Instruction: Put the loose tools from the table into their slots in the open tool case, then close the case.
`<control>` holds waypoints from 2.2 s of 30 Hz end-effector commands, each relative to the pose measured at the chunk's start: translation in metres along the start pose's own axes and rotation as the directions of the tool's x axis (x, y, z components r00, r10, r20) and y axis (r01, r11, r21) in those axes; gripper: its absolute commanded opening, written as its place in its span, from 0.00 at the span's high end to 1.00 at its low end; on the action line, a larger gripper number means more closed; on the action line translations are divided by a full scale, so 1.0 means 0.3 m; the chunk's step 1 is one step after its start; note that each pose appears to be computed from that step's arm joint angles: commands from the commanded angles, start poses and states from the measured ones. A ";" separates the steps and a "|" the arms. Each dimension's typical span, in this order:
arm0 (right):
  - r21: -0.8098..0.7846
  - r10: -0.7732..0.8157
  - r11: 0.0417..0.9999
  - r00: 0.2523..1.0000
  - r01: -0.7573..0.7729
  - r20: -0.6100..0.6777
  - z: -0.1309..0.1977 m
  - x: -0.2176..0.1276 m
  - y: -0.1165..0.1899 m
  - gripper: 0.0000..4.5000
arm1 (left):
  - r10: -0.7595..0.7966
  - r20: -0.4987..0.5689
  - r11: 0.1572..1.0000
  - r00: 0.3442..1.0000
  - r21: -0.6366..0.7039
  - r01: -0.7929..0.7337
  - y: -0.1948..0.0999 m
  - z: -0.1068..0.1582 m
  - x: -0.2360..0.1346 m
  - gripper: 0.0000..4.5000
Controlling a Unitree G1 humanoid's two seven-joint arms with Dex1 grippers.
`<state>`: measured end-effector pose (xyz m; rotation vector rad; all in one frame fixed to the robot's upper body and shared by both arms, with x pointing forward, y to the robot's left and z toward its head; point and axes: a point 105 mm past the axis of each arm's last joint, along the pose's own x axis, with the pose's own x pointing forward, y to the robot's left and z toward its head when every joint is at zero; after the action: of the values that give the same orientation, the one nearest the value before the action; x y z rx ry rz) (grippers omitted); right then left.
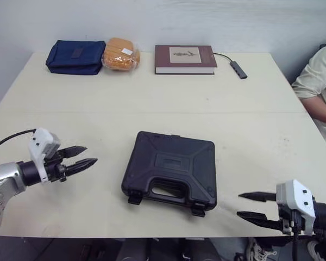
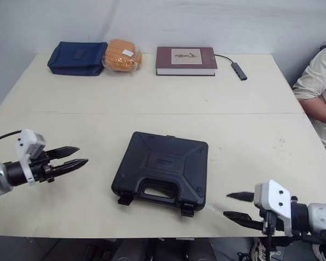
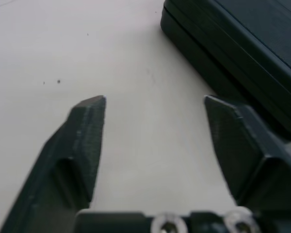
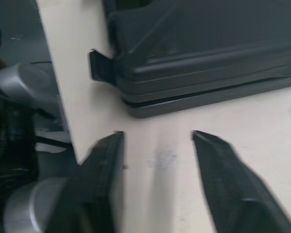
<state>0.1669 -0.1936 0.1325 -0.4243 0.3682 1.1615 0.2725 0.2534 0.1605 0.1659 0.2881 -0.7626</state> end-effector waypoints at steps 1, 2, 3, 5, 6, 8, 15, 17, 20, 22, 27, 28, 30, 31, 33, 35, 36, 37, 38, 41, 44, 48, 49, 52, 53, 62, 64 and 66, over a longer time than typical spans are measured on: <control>0.009 0.066 0.998 0.998 -0.066 0.019 0.014 0.035 0.050 0.90 | -0.006 -0.011 0.998 1.000 0.061 0.007 0.028 0.019 0.038 0.71; 0.018 0.080 0.997 0.997 -0.081 0.020 0.010 0.047 0.061 1.00 | -0.017 -0.004 0.998 1.000 0.067 0.017 0.038 0.028 0.062 0.82; 0.028 0.089 0.996 0.996 -0.089 0.021 0.006 0.056 0.070 1.00 | -0.021 -0.005 0.997 1.000 0.072 0.021 0.047 0.033 0.084 0.93; 0.038 0.101 0.994 0.995 -0.102 0.022 -0.005 0.078 0.080 1.00 | -0.030 -0.014 0.994 0.999 0.101 0.031 0.067 0.043 0.136 0.98; 0.040 0.106 0.994 0.994 -0.106 0.021 -0.011 0.087 0.083 1.00 | -0.032 -0.019 0.993 0.999 0.112 0.034 0.076 0.047 0.162 0.98; 0.040 0.113 0.993 0.993 -0.114 0.020 -0.022 0.110 0.087 1.00 | -0.036 -0.019 0.989 0.999 0.144 0.038 0.096 0.062 0.221 0.98; 0.051 0.125 0.991 0.991 -0.127 0.056 -0.036 0.192 0.088 1.00 | -0.076 -0.017 0.973 0.997 0.216 0.078 0.120 0.121 0.421 0.98; 0.046 0.121 0.991 0.991 -0.123 0.061 -0.037 0.209 0.080 1.00 | -0.079 -0.009 0.972 0.997 0.219 0.079 0.124 0.142 0.467 0.98; 0.042 0.109 0.993 0.991 -0.112 0.075 -0.033 0.228 0.065 1.00 | -0.094 -0.002 0.968 0.996 0.232 0.092 0.121 0.165 0.516 0.98; 0.041 0.100 0.994 0.992 -0.103 0.082 -0.033 0.243 0.054 1.00 | -0.124 -0.003 0.962 0.992 0.244 0.121 0.103 0.178 0.551 0.98; 0.031 0.082 0.996 0.993 -0.084 0.086 -0.034 0.262 0.031 1.00 | -0.193 -0.015 0.946 0.981 0.262 0.190 0.065 0.185 0.602 0.98; 0.031 0.074 0.997 0.994 -0.077 0.086 -0.035 0.262 0.025 1.00 | -0.211 -0.022 0.942 0.977 0.263 0.210 0.056 0.181 0.607 0.98; 0.027 0.061 0.998 0.995 -0.064 0.085 -0.035 0.261 0.015 1.00 | -0.238 -0.036 0.933 0.971 0.269 0.239 0.043 0.173 0.613 0.98; 0.023 0.056 0.998 0.995 -0.058 0.084 -0.035 0.261 0.009 1.00 | -0.247 -0.041 0.930 0.968 0.271 0.249 0.039 0.170 0.615 0.98; 0.010 0.038 0.999 0.996 -0.039 0.086 -0.032 0.257 -0.012 1.00 | -0.280 -0.056 0.918 0.958 0.278 0.284 0.023 0.160 0.615 0.98; -0.006 0.011 1.000 0.996 -0.010 0.084 -0.032 0.250 -0.046 1.00 | -0.338 -0.084 0.894 0.937 0.284 0.348 -0.004 0.141 0.607 0.98; -0.017 0.002 1.000 0.997 -0.001 0.077 -0.035 0.246 -0.063 1.00 | -0.370 -0.105 0.877 0.923 0.287 0.385 -0.019 0.128 0.600 0.98; -0.030 -0.001 1.000 0.997 0.003 0.071 -0.038 0.243 -0.077 1.00 | -0.398 -0.127 0.860 0.908 0.293 0.418 -0.032 0.113 0.591 0.98; -0.039 -0.004 0.999 0.998 0.007 0.064 -0.042 0.239 -0.089 1.00 | -0.424 -0.146 0.842 0.894 0.299 0.448 -0.044 0.100 0.581 0.98; -0.063 -0.020 0.998 0.999 0.023 0.047 -0.057 0.230 -0.135 1.00 | -0.480 -0.179 0.805 0.859 0.300 0.512 -0.074 0.073 0.552 0.98; -0.100 -0.034 0.994 0.999 0.036 0.021 -0.072 0.227 -0.184 1.00 | -0.510 -0.184 0.787 0.841 0.295 0.542 -0.097 0.064 0.526 0.98; -0.134 -0.084 0.988 0.996 0.082 -0.011 -0.088 0.224 -0.264 1.00 | -0.527 -0.176 0.781 0.832 0.285 0.555 -0.122 0.058 0.493 0.98; -0.127 -0.097 0.987 0.995 0.094 -0.019 -0.094 0.222 -0.280 1.00 | -0.528 -0.174 0.782 0.831 0.282 0.556 -0.127 0.055 0.485 0.98; -0.129 -0.111 0.986 0.993 0.106 -0.035 -0.106 0.214 -0.308 1.00 | -0.524 -0.168 0.788 0.835 0.276 0.551 -0.139 0.048 0.464 0.98; -0.130 -0.112 0.986 0.993 0.106 -0.040 -0.109 0.210 -0.311 1.00 | -0.517 -0.162 0.795 0.841 0.275 0.542 -0.138 0.049 0.459 0.98; -0.058 -0.199 0.979 0.978 0.195 -0.061 -0.113 0.105 -0.290 1.00 | -0.549 -0.027 0.795 0.835 0.293 0.532 -0.161 0.222 0.411 0.98; 0.004 -0.249 0.968 0.967 0.249 -0.055 -0.103 0.077 -0.280 1.00 | -0.593 0.028 0.773 0.805 0.300 0.559 -0.219 0.309 0.446 0.98; 0.054 -0.301 0.952 0.953 0.303 -0.045 -0.091 0.063 -0.280 1.00 | -0.631 0.049 0.746 0.774 0.314 0.588 -0.277 0.362 0.486 0.98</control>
<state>0.2482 -0.2209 0.0930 -0.4562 0.4070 0.8971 0.3417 0.0919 0.1989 0.2851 0.1305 -1.4231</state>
